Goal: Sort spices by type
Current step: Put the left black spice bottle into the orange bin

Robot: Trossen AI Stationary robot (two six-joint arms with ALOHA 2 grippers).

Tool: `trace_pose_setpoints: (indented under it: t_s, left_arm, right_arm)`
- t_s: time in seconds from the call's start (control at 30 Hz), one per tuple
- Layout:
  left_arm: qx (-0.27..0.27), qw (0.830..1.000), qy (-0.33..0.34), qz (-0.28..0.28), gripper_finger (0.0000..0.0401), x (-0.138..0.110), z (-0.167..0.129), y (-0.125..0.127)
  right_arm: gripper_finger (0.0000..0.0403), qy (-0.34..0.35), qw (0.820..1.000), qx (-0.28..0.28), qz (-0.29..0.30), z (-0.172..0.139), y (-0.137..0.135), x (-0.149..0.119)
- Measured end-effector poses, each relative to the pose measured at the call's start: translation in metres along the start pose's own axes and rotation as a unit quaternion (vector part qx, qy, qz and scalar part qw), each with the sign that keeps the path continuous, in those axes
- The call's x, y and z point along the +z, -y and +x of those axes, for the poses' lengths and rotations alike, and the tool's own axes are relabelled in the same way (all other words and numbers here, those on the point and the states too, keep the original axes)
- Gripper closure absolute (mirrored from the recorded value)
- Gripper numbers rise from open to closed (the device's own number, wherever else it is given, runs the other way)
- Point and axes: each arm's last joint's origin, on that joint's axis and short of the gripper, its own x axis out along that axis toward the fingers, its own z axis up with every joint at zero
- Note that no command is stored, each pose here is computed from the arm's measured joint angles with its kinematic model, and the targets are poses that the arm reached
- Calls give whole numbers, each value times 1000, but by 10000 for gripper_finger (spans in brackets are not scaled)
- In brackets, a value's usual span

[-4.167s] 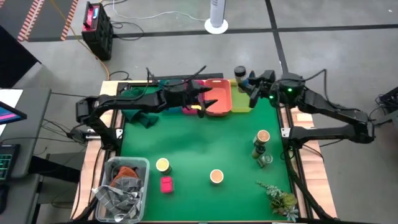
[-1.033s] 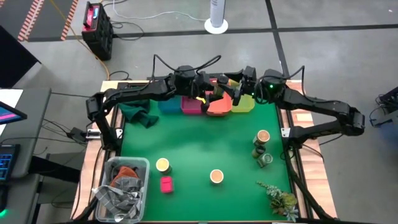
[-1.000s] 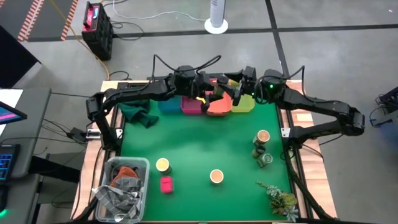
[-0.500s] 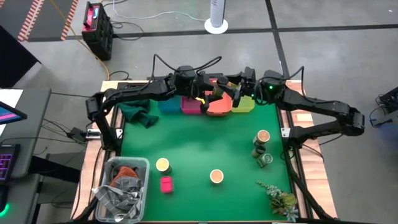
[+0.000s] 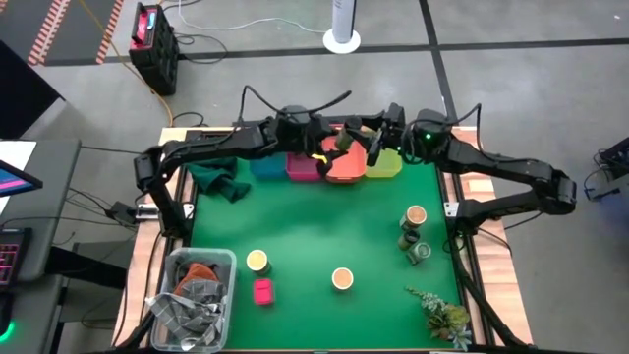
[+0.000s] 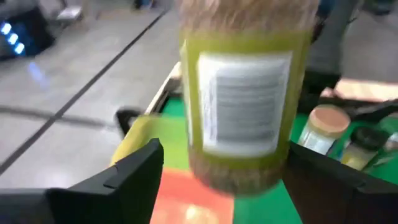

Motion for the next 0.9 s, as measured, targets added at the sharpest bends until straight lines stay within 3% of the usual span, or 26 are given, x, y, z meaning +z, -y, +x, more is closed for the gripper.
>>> trace_pose_setpoints:
  t_s: [0.2,0.43,0.57,0.9]
  left_arm:
    - [60,996,-60,4,91,17,-33,-17]
    - [88,988,-117,-40,98,12,-64,-35]
    - [97,987,-109,-67,110,-1,-76,-35]
    - [106,977,-57,-178,121,-55,-112,-23]
  right_arm:
    - [174,-25,999,-39,-1,0,15,-4]
    - [173,-103,992,-76,-1,22,34,-33]
    - [174,-144,983,-112,-4,38,46,-55]
    - [174,-157,977,-135,-45,81,56,-101]
